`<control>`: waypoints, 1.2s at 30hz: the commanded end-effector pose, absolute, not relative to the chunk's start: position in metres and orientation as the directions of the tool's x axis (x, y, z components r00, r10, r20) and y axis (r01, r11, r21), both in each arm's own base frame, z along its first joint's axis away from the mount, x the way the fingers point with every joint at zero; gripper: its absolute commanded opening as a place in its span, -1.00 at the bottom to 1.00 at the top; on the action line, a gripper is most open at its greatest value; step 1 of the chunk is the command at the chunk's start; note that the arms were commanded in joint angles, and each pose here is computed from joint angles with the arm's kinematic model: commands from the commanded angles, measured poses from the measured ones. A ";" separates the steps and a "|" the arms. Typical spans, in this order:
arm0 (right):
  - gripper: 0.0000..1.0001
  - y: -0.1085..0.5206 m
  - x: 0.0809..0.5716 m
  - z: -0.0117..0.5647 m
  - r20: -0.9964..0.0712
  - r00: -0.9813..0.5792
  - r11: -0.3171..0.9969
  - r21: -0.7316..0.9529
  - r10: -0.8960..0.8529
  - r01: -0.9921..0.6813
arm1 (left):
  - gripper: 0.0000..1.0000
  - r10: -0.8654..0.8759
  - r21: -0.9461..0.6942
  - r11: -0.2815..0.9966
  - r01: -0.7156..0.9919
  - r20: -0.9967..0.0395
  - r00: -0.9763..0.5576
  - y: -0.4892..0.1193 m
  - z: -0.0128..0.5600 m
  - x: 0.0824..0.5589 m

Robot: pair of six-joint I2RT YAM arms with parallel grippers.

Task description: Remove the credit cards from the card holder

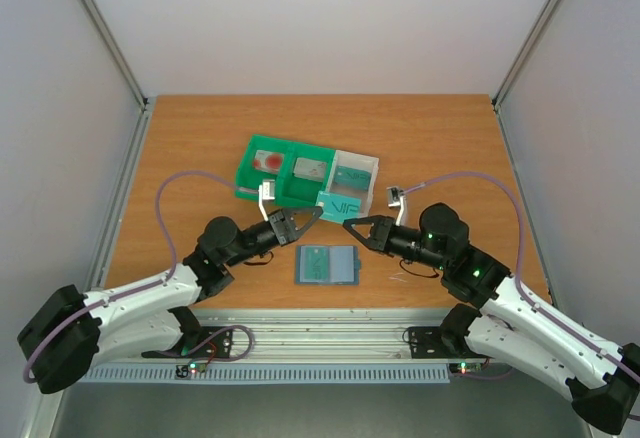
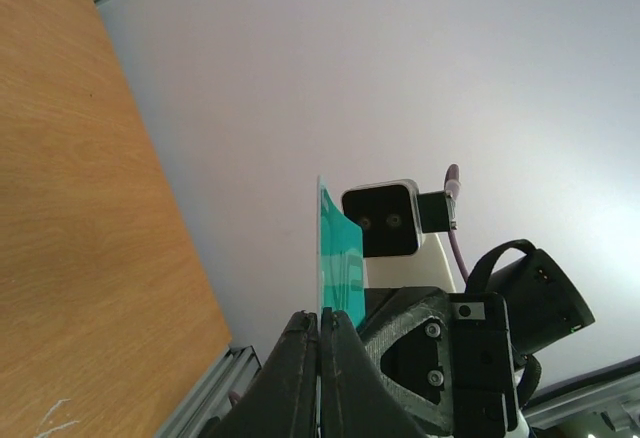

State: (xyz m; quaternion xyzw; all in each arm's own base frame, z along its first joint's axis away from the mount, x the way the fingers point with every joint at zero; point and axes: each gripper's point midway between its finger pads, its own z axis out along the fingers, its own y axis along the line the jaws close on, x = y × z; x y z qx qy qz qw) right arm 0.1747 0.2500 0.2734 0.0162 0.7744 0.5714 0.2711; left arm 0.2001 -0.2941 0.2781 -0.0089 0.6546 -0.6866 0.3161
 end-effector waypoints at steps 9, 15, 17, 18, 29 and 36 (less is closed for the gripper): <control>-0.58 0.244 0.174 0.269 -0.420 -0.846 0.406 0.871 0.327 -0.276 | -0.99 -0.468 -0.886 0.055 0.460 -0.430 -0.772 -0.283 0.284 0.193; -0.98 0.243 0.176 0.272 -0.427 -0.834 0.386 0.877 0.350 -0.287 | -0.99 -0.465 -0.883 0.063 0.465 -0.438 -0.769 -0.280 0.286 0.191; -0.98 0.243 0.176 0.274 -0.428 -0.830 0.371 0.881 0.357 -0.295 | -0.99 -0.463 -0.880 0.064 0.470 -0.443 -0.768 -0.280 0.287 0.190; -0.97 0.242 0.175 0.274 -0.430 -0.829 0.367 0.881 0.358 -0.299 | -0.99 -0.461 -0.880 0.067 0.471 -0.446 -0.767 -0.279 0.287 0.189; -0.98 0.233 0.169 0.271 -0.466 -0.827 0.447 0.841 0.314 -0.305 | 0.11 -0.478 -0.889 0.176 0.423 -0.453 -0.753 -0.262 0.263 0.189; -0.98 0.222 0.175 0.259 -0.501 -0.818 0.564 0.777 0.284 -0.280 | 0.86 -0.363 -0.840 0.400 0.367 -0.513 -0.778 -0.252 0.233 0.184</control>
